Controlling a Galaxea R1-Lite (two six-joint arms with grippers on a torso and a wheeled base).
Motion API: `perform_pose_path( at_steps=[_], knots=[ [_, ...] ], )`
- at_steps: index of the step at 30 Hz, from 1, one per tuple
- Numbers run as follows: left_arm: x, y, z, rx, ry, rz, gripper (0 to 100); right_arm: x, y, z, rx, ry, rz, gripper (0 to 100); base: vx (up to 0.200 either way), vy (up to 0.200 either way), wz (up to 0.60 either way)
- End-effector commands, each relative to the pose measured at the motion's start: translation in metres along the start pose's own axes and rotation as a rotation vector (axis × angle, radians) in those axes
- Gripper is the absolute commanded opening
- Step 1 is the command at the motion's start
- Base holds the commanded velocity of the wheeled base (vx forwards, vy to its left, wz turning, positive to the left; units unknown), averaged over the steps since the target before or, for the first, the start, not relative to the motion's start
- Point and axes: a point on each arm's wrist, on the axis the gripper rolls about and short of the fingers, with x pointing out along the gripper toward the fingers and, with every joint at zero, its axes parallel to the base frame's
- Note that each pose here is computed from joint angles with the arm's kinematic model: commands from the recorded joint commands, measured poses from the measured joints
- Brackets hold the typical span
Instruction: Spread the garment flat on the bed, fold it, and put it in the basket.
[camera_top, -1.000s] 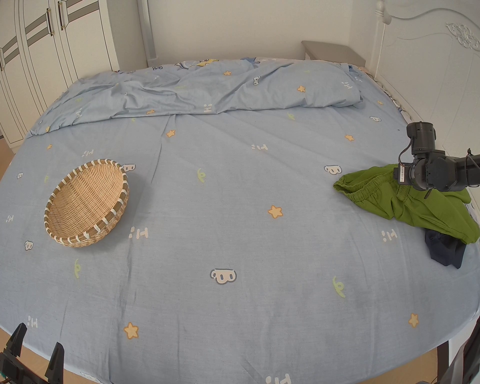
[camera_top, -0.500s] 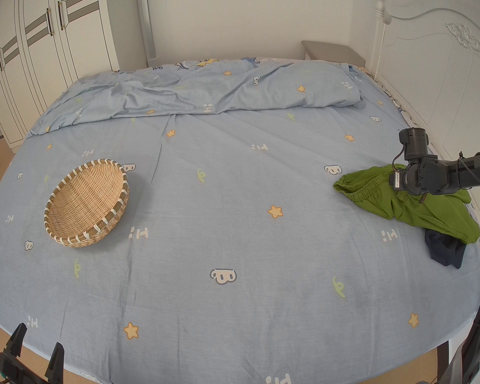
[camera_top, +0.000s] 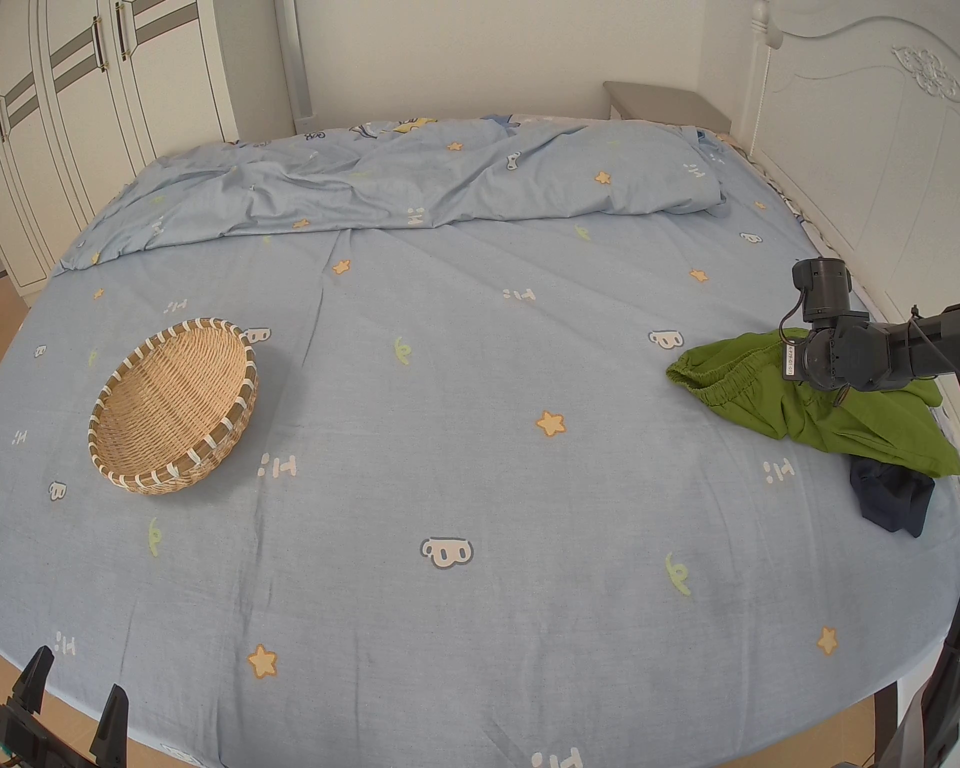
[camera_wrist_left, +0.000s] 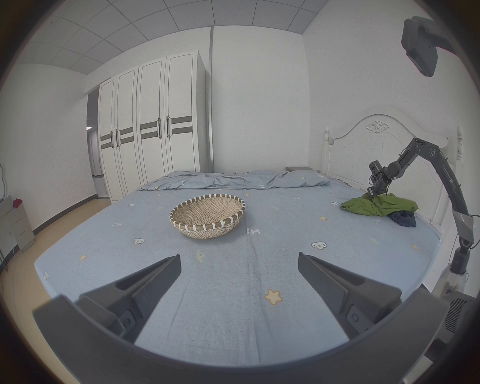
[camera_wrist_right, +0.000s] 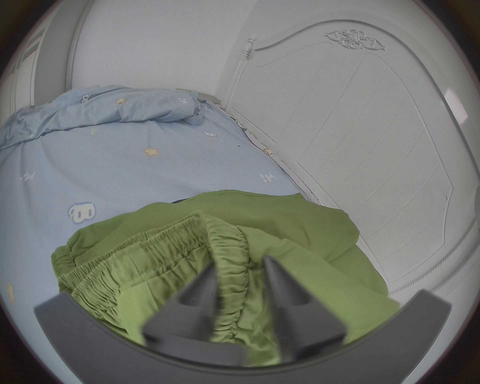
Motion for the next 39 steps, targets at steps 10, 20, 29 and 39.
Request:
perform_pose_path(
  at_steps=[10, 20, 29, 39],
  knots=[
    [0.001, 0.0, -0.005, 0.0, 0.014, 0.0, 100, -0.03, -0.017, 0.019, 0.022, -0.047, 0.014, 0, 0.0, 0.0, 0.0],
    [0.001, 0.0, -0.005, -0.001, 0.014, 0.0, 100, -0.141, -0.046, 0.029, -0.022, -0.021, 0.155, 0, 0.0, 0.0, 0.0],
    [0.001, 0.0, -0.005, -0.001, 0.014, 0.001, 100, -0.208, -0.057, 0.019, 0.068, 0.106, 0.378, 0, 0.0, 0.0, 0.0],
    [0.001, 0.0, -0.005, 0.0, 0.014, 0.0, 100, -0.27, -0.065, 0.039, 0.22, 0.24, 0.72, 0, 0.0, 0.0, 0.0]
  ],
)
